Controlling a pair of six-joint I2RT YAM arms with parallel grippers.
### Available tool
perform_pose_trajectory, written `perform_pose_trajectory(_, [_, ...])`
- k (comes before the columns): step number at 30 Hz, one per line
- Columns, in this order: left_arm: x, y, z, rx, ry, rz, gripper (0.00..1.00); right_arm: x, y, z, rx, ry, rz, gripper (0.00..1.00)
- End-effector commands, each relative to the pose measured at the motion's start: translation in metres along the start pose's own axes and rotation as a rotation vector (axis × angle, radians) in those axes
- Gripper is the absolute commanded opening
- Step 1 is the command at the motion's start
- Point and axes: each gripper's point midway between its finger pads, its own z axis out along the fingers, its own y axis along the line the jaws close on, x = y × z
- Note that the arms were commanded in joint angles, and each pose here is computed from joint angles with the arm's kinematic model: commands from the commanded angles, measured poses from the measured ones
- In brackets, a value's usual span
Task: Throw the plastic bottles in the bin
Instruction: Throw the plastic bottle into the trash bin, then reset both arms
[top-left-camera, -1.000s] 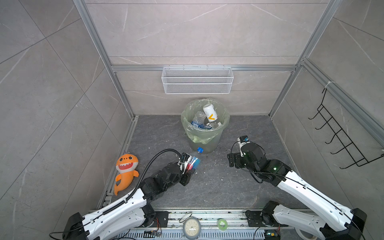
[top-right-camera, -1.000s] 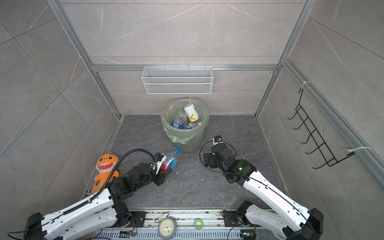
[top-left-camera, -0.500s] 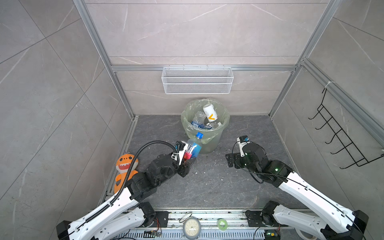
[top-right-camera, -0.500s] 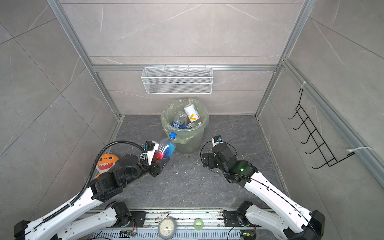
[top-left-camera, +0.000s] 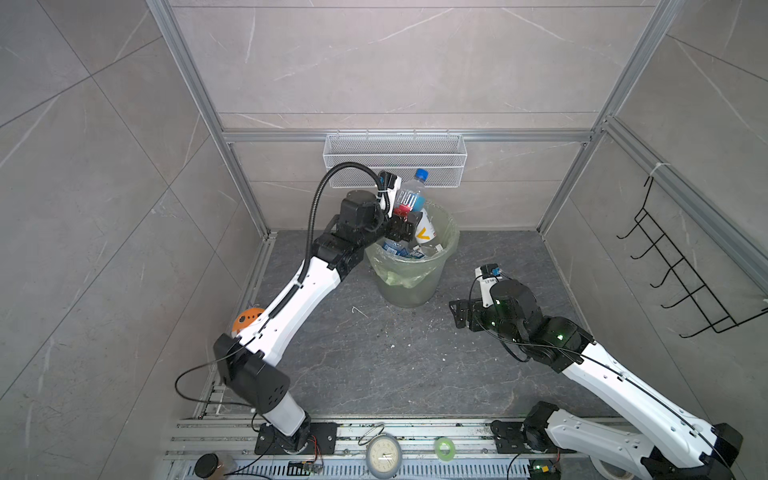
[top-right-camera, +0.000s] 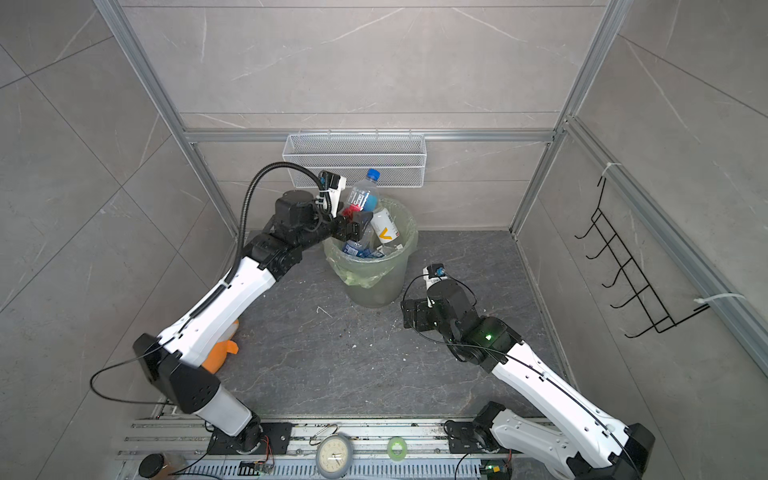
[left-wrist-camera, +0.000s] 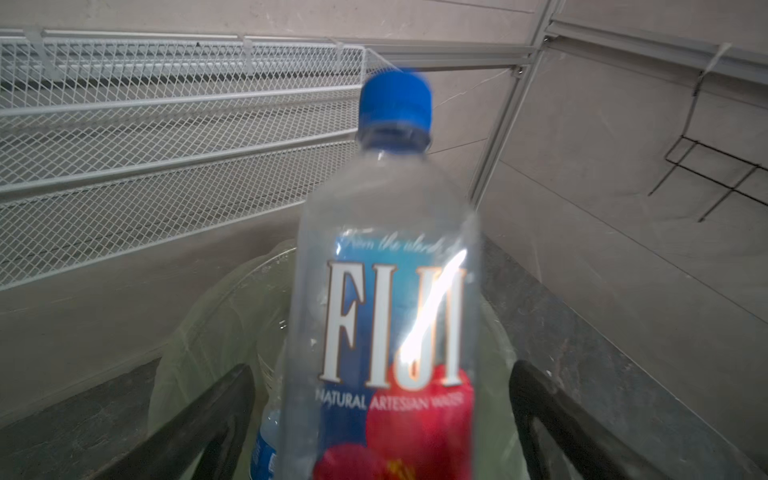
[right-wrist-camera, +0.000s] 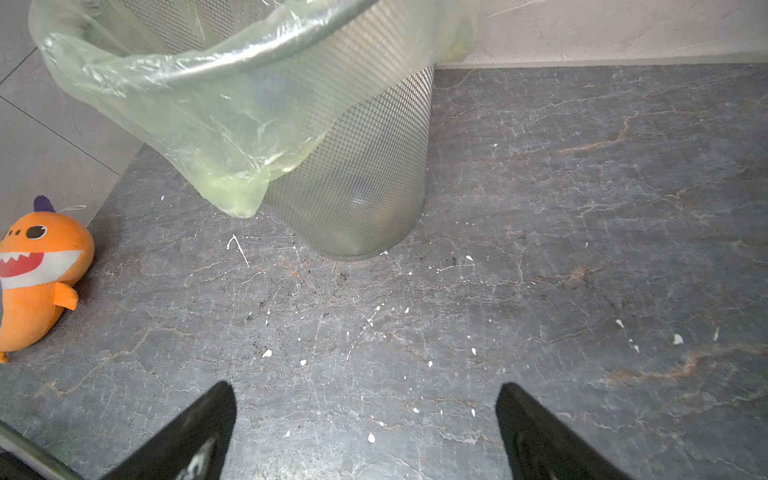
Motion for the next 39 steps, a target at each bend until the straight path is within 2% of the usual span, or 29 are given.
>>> perform_pose_trajectory(1, [-0.029,-0.019,-0.027,0.082,-0.084,0.0,1.0,-0.006,-0.002,-0.012,0.004,-0.021,0.021,1.0])
perform_pose_trajectory(7, [-0.033,-0.019,-0.062,0.062,-0.137,0.017,1.0,0.0,-0.01,-0.01,0.04,-0.014,0.014,1.0])
perform_pose_trajectory(13, [-0.017,-0.003,-0.08,-0.013,-0.131,0.01,1.0,-0.002,-0.011,-0.006,0.058,-0.018,0.009,1.0])
perform_pose_trajectory(19, [-0.001,0.023,-0.095,-0.08,-0.134,-0.055,1.0,-0.014,-0.015,-0.005,0.102,-0.04,-0.01,1.0])
perform_pose_trajectory(27, [0.048,0.06,-0.099,-0.174,-0.068,-0.207,1.0,-0.013,-0.033,0.013,0.197,-0.007,-0.024,1.0])
perform_pose_trajectory(34, [0.098,0.093,-0.115,-0.285,-0.044,-0.353,1.0,-0.015,-0.056,0.026,0.239,0.012,0.039,1.0])
perform_pose_trajectory(39, [0.128,0.112,-0.131,-0.395,-0.023,-0.386,1.0,-0.013,-0.075,0.039,0.26,0.043,0.098,1.0])
